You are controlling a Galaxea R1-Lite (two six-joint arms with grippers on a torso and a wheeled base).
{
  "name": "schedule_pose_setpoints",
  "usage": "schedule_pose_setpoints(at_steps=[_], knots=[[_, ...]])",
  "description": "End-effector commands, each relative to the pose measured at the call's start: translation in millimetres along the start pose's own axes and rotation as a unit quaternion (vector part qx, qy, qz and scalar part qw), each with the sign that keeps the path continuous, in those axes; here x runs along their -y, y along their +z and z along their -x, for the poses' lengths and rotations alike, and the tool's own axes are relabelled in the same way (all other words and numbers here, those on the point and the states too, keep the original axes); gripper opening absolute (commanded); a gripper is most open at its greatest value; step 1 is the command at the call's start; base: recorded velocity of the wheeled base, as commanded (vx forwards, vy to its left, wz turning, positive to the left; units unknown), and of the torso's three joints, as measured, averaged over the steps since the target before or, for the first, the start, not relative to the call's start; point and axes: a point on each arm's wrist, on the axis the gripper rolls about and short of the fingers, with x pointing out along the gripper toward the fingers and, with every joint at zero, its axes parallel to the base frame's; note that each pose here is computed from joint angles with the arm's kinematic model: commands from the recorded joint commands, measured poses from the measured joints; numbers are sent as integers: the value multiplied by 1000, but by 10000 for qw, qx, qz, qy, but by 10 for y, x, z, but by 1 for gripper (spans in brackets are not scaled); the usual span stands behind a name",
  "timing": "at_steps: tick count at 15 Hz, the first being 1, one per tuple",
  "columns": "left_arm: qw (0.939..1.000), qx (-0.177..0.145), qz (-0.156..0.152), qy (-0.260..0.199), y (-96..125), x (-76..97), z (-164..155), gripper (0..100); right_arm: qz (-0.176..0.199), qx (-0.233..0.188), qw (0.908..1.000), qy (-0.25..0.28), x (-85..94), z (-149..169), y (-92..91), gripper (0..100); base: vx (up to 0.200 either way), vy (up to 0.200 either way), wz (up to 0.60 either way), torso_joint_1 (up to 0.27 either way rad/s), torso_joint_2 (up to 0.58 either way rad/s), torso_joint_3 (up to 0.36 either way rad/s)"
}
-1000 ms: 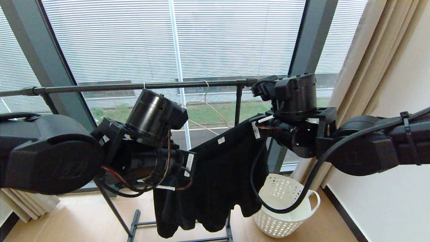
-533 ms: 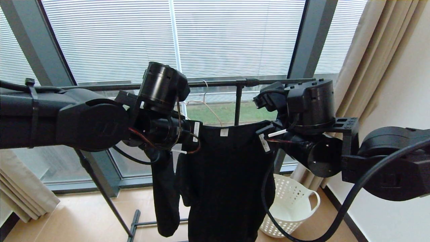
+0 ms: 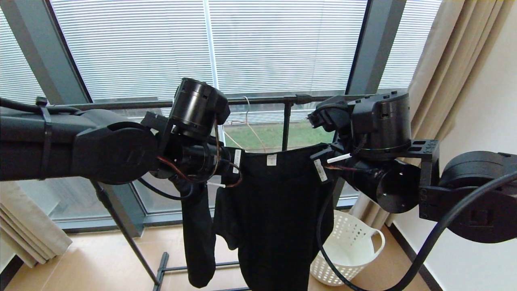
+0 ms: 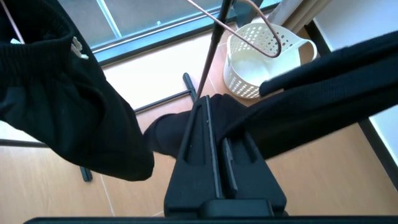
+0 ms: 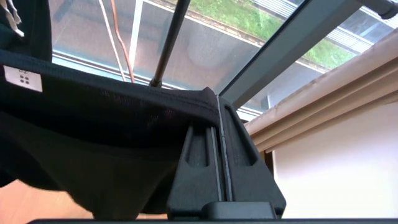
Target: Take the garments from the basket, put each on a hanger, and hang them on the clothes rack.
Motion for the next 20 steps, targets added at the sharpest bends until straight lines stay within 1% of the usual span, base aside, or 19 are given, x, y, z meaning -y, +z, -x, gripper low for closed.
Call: schedule_pose_setpoints(at_steps=[1, 7, 8, 15, 17, 18, 19, 20], knots=[[10000, 22, 8, -4, 3, -6, 33, 0, 5, -10, 10000, -3, -4, -11, -6, 0, 0, 0, 0, 0, 0, 0], [10000, 35, -14, -32, -8, 3, 82, 0, 19, -28, 10000, -2, -14, -22, -16, 0, 0, 0, 0, 0, 0, 0], [10000, 27, -16, -31, -12, 3, 80, 100, 24, -34, 10000, -1, -14, -22, -17, 0, 0, 0, 0, 0, 0, 0], [10000, 70, 9, -48, 3, -4, 125, 100, 91, -44, 9999, -28, 2, -35, -22, 0, 0, 0, 0, 0, 0, 0], [10000, 40, 11, -42, -15, -7, 123, 100, 90, -59, 9999, -83, 39, -55, -23, 0, 0, 0, 0, 0, 0, 0], [10000, 11, 4, -35, -33, -10, 115, 100, 67, -71, 9998, -145, 94, -59, -26, 0, 0, 0, 0, 0, 0, 0], [10000, -4, 1, -32, -40, -9, 108, 100, 99, -87, 9997, -186, 127, -65, -33, 0, 0, 0, 0, 0, 0, 0], [10000, -11, 11, -24, -43, -14, 99, 100, 215, -79, 9995, -214, 186, -27, -36, 0, 0, 0, 0, 0, 0, 0]])
